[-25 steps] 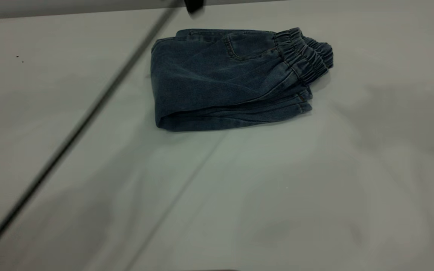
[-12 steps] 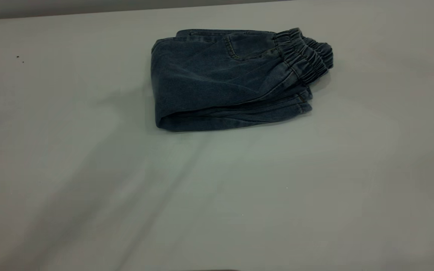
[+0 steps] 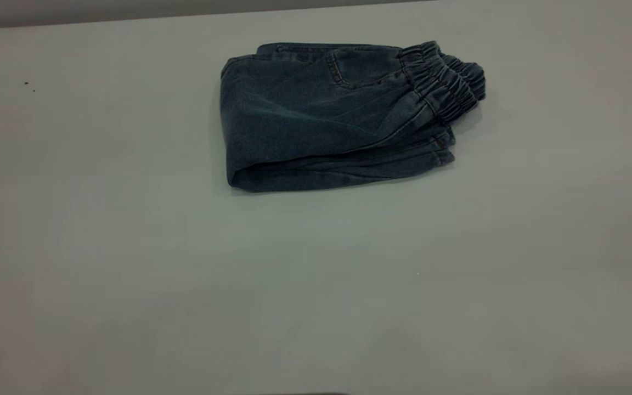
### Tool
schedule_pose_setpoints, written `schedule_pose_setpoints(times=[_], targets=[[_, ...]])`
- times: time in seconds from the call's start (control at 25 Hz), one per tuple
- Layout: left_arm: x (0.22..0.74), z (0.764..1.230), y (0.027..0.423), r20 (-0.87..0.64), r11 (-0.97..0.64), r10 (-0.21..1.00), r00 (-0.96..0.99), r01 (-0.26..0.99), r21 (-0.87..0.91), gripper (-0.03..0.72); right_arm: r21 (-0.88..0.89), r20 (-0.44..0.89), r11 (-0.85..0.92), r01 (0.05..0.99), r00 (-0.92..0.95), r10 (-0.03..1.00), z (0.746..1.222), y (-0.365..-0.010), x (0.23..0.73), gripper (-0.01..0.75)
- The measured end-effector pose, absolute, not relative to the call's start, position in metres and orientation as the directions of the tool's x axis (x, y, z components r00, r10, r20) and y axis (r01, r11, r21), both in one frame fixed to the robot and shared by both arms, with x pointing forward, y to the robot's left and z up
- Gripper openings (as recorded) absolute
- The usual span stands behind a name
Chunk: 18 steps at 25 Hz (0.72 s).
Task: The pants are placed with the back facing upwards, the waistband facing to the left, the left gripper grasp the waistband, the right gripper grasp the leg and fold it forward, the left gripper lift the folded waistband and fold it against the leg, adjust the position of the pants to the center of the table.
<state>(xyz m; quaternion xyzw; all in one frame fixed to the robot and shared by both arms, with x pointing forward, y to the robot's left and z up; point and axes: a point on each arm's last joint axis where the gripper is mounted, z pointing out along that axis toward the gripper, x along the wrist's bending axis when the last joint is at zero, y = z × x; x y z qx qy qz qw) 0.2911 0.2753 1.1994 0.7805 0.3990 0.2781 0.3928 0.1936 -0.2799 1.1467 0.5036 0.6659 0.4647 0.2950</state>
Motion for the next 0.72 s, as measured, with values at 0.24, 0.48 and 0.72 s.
schedule_pose_setpoints(times=[0.24, 0.48, 0.72], targets=[[0.192, 1.141, 0.334, 0.072, -0.183, 0.871, 0.486, 0.187, 0.965, 0.537, 0.914, 0.078, 0.057, 0.401, -0.311, 0.947, 1.120, -0.281, 0.188, 0.475], [0.202, 1.106, 0.323, 0.000, -0.172, 0.860, 0.510, 0.290, 0.941, 0.537, 0.923, 0.078, 0.052, 0.383, -0.315, 0.946, 1.113, -0.281, 0.182, 0.475], [0.227, 1.076, 0.307, 0.030, -0.291, 0.843, 0.537, 0.410, 0.865, 0.537, 0.892, 0.073, 0.088, 0.442, -0.335, 0.939, 1.085, -0.279, 0.194, 0.475]])
